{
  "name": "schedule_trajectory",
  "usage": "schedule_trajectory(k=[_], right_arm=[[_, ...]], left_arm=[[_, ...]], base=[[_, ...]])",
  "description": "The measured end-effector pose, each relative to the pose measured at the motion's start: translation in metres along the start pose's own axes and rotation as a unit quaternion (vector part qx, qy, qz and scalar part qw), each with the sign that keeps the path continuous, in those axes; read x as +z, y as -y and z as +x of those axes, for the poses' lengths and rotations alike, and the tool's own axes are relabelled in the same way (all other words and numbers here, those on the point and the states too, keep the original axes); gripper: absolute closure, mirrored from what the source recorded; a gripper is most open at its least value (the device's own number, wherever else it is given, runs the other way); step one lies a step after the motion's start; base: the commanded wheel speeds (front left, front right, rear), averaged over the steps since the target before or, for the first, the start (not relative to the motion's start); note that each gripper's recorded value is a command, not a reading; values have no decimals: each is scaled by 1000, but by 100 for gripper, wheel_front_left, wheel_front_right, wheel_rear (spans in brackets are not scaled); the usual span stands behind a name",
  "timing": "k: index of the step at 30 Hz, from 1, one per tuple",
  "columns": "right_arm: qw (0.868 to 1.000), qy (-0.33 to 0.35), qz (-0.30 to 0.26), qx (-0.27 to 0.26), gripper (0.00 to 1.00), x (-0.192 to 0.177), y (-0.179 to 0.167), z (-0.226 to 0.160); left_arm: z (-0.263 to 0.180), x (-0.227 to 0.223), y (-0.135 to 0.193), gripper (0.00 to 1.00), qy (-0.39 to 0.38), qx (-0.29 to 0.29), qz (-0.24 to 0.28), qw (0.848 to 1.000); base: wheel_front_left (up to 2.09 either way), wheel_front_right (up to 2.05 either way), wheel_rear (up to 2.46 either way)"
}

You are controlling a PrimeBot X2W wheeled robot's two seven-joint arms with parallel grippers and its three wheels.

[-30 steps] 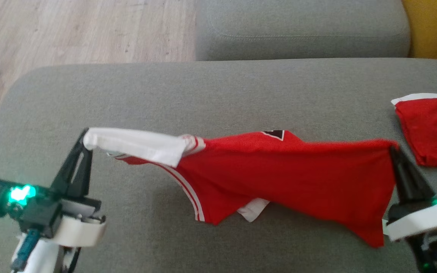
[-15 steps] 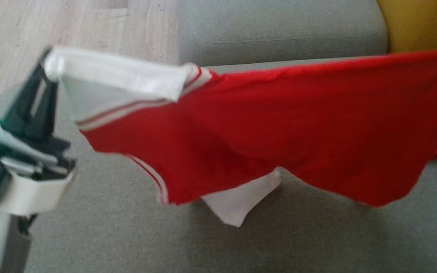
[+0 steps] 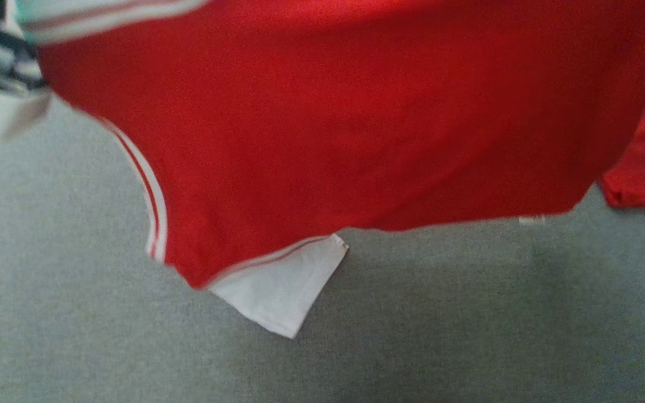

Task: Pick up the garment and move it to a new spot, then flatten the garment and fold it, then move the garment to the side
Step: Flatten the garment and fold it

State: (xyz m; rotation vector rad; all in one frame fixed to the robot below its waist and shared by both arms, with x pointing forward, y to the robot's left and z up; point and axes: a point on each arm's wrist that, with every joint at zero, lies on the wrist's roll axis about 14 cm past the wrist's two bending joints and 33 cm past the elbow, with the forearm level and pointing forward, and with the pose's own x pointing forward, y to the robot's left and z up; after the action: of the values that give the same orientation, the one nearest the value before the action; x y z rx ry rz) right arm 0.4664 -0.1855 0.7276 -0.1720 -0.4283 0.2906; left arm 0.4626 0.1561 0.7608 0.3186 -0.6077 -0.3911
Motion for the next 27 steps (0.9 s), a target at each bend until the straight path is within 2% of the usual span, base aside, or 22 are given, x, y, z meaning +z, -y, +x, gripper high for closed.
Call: schedule_trajectory(k=[5,8,12,15,18,21,27], right_arm=[[1000,-10,-8,17,100,-30,-4,61],[999,3,-27,18,100,-39,-3,95],[997,38,-68,7,100,-37,9,128],[994,50,-98,8,100,-38,12,142],[994,28,-99,19,100,-65,6,146],[995,-15,-93,33,100,-107,-3,142],[991,-121,-39,42,100,-203,-19,92]], left_arm=[[42,-31,-13,100,-5,-19,32,999],[68,-42,-37,100,2,0,58,998],[97,-35,-70,100,28,36,94,995],[109,-23,-77,100,52,51,91,993],[108,-30,-66,100,60,39,75,995],[89,-72,-45,100,23,18,46,999],[6,-169,10,100,-106,-23,-31,994]], base=[[0,0,0],[0,0,0],[0,0,0],[0,0,0],[0,0,0],[0,0,0],[0,0,0]])
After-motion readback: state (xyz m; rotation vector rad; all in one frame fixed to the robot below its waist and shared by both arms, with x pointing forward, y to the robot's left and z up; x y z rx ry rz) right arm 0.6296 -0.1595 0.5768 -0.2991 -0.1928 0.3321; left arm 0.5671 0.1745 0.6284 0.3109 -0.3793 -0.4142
